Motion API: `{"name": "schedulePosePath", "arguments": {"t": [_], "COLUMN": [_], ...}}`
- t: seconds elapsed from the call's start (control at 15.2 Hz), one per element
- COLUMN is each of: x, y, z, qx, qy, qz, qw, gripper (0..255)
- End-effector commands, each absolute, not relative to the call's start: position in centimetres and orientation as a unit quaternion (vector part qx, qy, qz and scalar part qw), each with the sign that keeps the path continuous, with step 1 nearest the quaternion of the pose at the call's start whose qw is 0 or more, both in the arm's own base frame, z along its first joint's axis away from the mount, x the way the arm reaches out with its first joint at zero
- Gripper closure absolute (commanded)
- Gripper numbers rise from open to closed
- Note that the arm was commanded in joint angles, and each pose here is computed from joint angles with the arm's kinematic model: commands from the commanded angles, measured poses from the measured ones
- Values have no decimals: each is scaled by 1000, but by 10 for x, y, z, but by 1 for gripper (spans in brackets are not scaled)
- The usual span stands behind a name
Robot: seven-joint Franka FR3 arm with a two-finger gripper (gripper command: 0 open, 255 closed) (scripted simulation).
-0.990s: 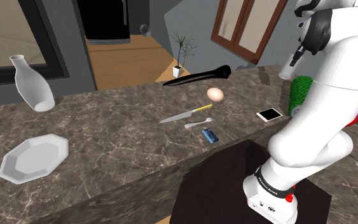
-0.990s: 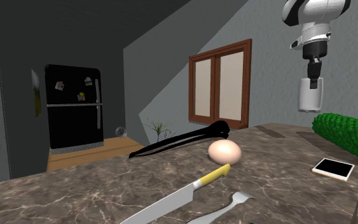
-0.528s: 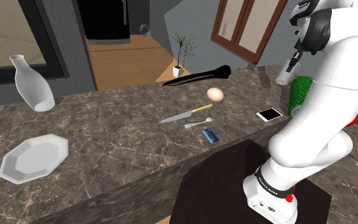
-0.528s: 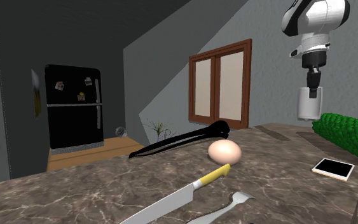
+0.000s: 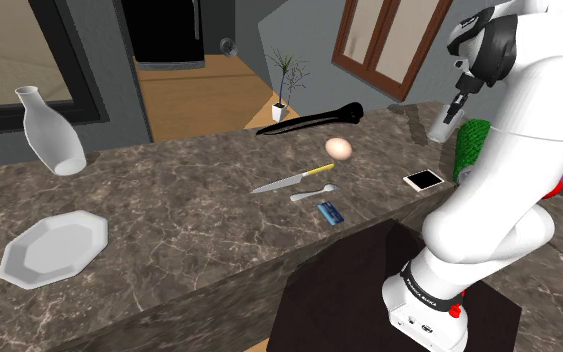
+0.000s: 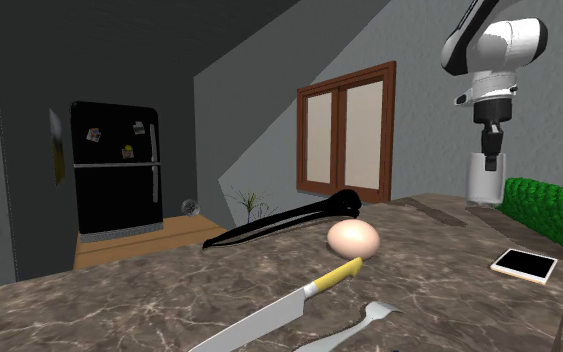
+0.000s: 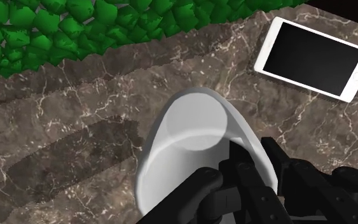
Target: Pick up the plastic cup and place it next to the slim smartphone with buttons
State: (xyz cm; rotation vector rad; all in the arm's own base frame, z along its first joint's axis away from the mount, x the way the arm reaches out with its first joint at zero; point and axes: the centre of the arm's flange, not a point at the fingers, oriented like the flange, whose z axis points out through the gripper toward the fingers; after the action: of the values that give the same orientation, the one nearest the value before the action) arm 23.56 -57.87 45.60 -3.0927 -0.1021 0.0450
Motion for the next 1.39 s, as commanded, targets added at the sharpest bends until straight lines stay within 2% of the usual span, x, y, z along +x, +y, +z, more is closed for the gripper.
{"name": "schedulePosePath", "arguments": {"t": [0.0,0.79,1.25,1.32], "x": [235,235,235,235], "y": [-579,-579,-579,-579], "z": [445,381,381,380], "qx": [-999,-999,-999,-999], "qy": [-33,-33,-33,-33], "qz": [14,14,14,14], "qw": [23,23,23,23], "gripper": [255,255,255,0]}}
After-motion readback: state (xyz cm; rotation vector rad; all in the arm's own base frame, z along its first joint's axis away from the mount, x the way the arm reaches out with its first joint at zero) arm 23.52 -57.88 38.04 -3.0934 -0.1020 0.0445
